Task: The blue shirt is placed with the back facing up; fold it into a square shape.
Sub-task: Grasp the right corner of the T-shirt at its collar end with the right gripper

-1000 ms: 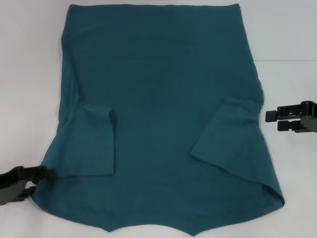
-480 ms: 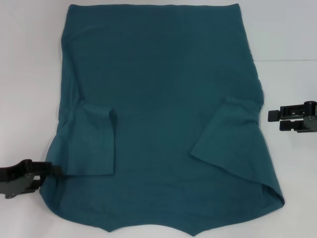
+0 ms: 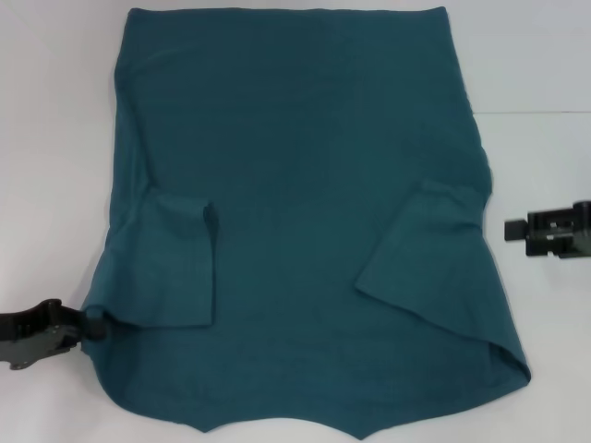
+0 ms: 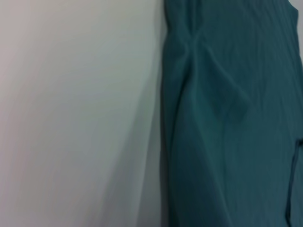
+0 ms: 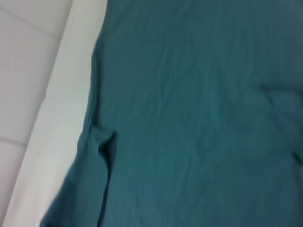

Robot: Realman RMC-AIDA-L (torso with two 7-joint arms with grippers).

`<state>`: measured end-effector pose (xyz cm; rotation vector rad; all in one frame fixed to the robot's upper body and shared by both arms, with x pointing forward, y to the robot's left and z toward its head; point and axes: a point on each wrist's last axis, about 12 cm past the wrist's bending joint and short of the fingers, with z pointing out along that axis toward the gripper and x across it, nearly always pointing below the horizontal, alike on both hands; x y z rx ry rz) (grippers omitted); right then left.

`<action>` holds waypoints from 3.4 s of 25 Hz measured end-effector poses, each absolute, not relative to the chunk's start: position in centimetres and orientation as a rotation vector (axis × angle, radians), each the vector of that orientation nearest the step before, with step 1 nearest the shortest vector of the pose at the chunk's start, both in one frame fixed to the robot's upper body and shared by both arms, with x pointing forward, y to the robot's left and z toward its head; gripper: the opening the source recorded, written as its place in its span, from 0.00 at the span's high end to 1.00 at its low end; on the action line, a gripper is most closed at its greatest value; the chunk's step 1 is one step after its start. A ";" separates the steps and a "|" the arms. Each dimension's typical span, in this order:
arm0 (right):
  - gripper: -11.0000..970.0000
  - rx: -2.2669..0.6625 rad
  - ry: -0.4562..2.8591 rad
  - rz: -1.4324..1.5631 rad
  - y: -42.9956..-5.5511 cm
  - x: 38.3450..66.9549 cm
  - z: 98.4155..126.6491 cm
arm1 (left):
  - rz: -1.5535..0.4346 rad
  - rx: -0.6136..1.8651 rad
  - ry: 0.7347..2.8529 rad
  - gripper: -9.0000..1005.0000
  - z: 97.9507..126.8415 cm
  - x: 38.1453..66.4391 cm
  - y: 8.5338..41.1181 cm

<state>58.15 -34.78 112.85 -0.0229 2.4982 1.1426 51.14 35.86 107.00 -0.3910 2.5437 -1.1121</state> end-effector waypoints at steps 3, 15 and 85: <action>0.32 -0.078 2.546 1.154 -35.1 57.4 112.8 | -1.124 -0.362 2.543 0.86 107.3 51.2 35.7; 0.32 -0.230 2.713 1.079 -37.2 54.1 111.9 | -1.093 -0.320 2.530 0.97 107.9 52.3 35.6; 0.40 -0.619 2.681 0.900 -32.5 55.2 108.6 | -1.110 -0.336 2.519 0.96 107.8 52.3 35.6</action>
